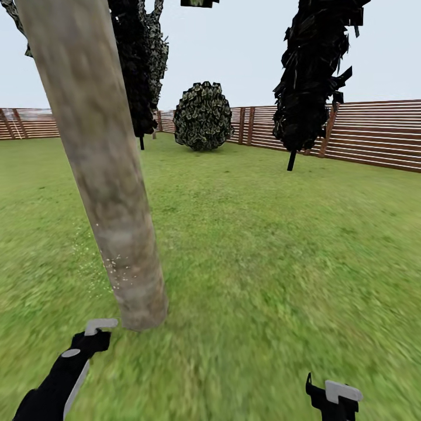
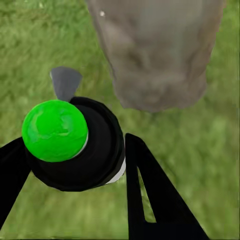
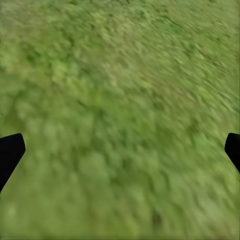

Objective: In the garden, pick up the pesticide atomizer on the floor and spray pesticide onto both trees until each tree trunk is fully covered.

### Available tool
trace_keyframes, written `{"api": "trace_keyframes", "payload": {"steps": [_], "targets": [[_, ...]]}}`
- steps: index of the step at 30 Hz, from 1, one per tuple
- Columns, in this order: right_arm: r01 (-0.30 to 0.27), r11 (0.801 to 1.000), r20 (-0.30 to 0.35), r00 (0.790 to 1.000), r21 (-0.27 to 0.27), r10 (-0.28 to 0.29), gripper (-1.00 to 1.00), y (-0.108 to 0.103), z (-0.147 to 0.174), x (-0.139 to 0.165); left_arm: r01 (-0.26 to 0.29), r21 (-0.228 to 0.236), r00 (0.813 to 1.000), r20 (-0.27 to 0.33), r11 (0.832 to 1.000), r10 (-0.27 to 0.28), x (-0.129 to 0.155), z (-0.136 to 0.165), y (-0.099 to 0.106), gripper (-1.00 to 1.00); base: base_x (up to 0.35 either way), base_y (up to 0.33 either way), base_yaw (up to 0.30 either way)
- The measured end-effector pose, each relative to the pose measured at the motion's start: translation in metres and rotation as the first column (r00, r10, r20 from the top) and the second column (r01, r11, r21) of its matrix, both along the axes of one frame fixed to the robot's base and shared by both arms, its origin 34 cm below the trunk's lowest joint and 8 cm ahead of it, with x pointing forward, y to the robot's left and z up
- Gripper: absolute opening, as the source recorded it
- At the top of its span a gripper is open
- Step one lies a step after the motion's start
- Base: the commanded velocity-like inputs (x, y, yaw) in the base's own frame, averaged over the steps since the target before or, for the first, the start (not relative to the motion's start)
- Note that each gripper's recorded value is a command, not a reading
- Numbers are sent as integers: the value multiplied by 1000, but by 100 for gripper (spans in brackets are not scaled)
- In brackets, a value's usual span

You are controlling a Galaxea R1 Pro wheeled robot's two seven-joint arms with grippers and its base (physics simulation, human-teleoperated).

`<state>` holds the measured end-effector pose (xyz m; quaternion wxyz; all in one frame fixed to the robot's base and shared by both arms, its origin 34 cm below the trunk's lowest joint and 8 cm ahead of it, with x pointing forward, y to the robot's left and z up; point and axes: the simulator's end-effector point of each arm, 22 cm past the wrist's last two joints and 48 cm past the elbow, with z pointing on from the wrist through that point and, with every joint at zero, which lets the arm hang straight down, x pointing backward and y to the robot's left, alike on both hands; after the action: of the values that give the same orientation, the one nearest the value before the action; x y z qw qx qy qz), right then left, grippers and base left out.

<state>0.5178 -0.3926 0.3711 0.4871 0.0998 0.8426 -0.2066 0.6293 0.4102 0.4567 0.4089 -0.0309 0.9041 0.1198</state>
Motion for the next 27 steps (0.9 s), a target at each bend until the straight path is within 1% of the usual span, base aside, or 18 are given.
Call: {"api": "trace_keyframes", "payload": {"steps": [1, 2, 5, 6, 8, 9, 10, 11, 12, 13, 14, 15, 17, 20, 24, 27], "targets": [[0, 1000, 0, 1000, 0, 0, 100, 0, 0, 0, -7, -1, 1000, 3, 1000, 7, -1, 1, 4, -100, 0, 0, 0], [0, 1000, 0, 1000, 0, 0, 100, 0, 0, 0, -5, -7, 1000, 4, 1000, 5, 0, 0, 1, -100, 0, 0, 0], [1, 1000, 0, 1000, 0, -1, 100, -1, 0, 0, 36, -66, 999, 2, 997, -36, 3, -10, -52, -100, 0, 0, 0], [1, 1000, 0, 1000, 0, -1, 100, -1, 0, 0, 41, -70, 999, 1, 997, -41, 4, -10, -58, -100, 0, 0, 0], [1, 1000, 1, 1000, -1, -1, 100, -1, 0, 0, 31, -67, 1000, 5, 997, -30, 4, -8, -52, -100, 0, 0, 0], [1, 1000, 1, 1000, -1, -1, 100, -1, 0, 0, 21, -63, 1000, 7, 998, -21, 4, -7, -45, -100, 0, 0, 0], [1, 1000, 1, 1000, -1, -1, 100, -1, 0, 0, -14, -41, 1000, 11, 999, 14, 1, -2, -16, -100, 0, 0, 0], [1, 1000, 1, 1000, -1, -1, 100, -1, 1, 0, -28, -16, 1000, 9, 999, 28, -1, 1, 5, -100, 0, 0, 0], [1, 1000, 1, 1000, -1, -1, 100, -1, 1, 0, -30, -17, 1000, 8, 999, 30, -2, 1, 6, -100, 0, 0, 0], [2, 1000, 1, 1000, -1, -2, 100, -1, 0, 0, -27, -17, 1000, 6, 999, 27, -2, 0, 4, -100, 0, 0, 0], [2, 1000, 1, 1000, -1, -2, 100, -1, 0, 0, -17, -22, 1000, 4, 1000, 17, -1, -2, -2, -100, 0, 0, 0], [2, 1000, 2, 1000, -1, -2, 100, -1, 1, 0, 13, -37, 1000, 2, 999, -13, 2, -5, -25, -100, 0, 0, 0], [2, 1000, 0, 1000, -2, -2, 100, -1, 0, 0, 50, -50, 999, 1, 998, -50, 6, -8, -54, -100, 13, 0, 0], [3, 1000, 0, 1000, -4, -3, 100, -3, 1, 0, 59, -43, 998, -12, 997, -59, 4, -10, -54, -100, 173, -59, 0], [3, 1000, 0, 1000, -4, -3, 100, -3, 1, -1, 47, -39, 999, -7, 998, -47, 5, -6, -48, -100, 256, -147, 0], [2, 1000, 1, 1000, -3, -2, 100, -2, 1, 0, 46, -43, 999, -1, 998, -46, 6, -5, -52, -100, 22, -165, 8]]}}
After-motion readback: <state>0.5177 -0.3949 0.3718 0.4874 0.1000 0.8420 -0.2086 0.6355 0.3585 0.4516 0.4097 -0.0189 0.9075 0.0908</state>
